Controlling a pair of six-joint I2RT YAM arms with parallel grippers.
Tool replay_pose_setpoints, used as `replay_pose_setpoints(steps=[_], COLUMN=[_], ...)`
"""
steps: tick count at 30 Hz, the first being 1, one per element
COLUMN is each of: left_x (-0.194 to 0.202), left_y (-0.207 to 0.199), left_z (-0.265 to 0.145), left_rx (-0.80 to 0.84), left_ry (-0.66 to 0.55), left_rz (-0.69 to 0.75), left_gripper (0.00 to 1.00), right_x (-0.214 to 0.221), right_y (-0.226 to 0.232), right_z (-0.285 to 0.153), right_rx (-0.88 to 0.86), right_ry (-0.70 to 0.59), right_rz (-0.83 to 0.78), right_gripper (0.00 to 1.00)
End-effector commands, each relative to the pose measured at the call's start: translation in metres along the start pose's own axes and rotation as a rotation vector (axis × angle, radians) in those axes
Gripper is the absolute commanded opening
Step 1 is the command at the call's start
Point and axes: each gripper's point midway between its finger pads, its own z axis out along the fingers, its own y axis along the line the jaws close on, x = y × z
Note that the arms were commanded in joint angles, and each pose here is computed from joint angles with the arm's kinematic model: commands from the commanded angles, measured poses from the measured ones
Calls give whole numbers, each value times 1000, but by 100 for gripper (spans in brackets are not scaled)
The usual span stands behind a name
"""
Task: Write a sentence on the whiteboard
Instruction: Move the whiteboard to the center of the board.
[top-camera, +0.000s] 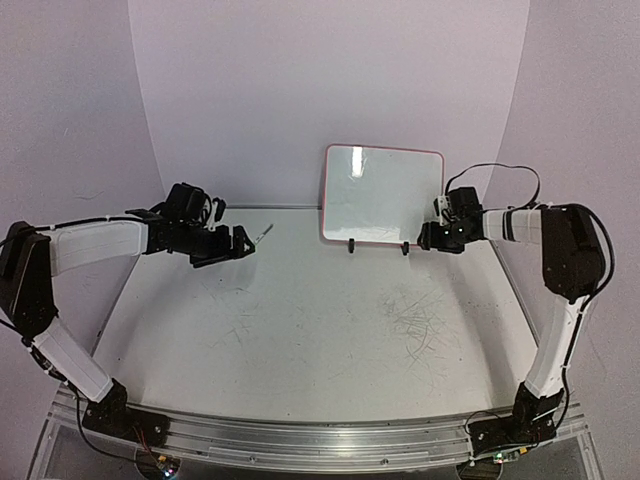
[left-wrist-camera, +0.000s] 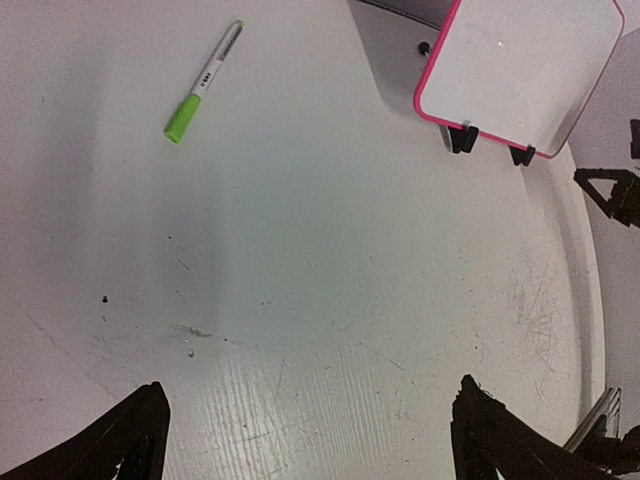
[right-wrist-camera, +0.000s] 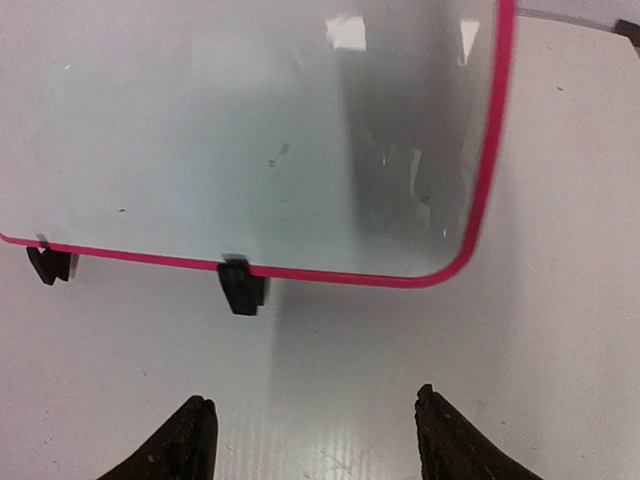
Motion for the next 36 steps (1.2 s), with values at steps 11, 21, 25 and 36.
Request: replay_pose_setpoints(steps=[11,21,25,36], left_x=[12,22,25,28], left_y=[-49,-59,-61,-64], left_z=[7,11,9,6], left_rx=[32,28,26,22], left_ry=[-2,7,6,-3], left_rz=[67,81,80,76], left_gripper=[99,99,99,99], right_x=[10,11,5,7], right_y=[28,42,44,51], right_z=[61,84,89,90], right_rx=[1,29,43,46], right_ry=[64,58,29,-2], right_rz=[7,17,30,8], right_gripper=[51,43,39,14])
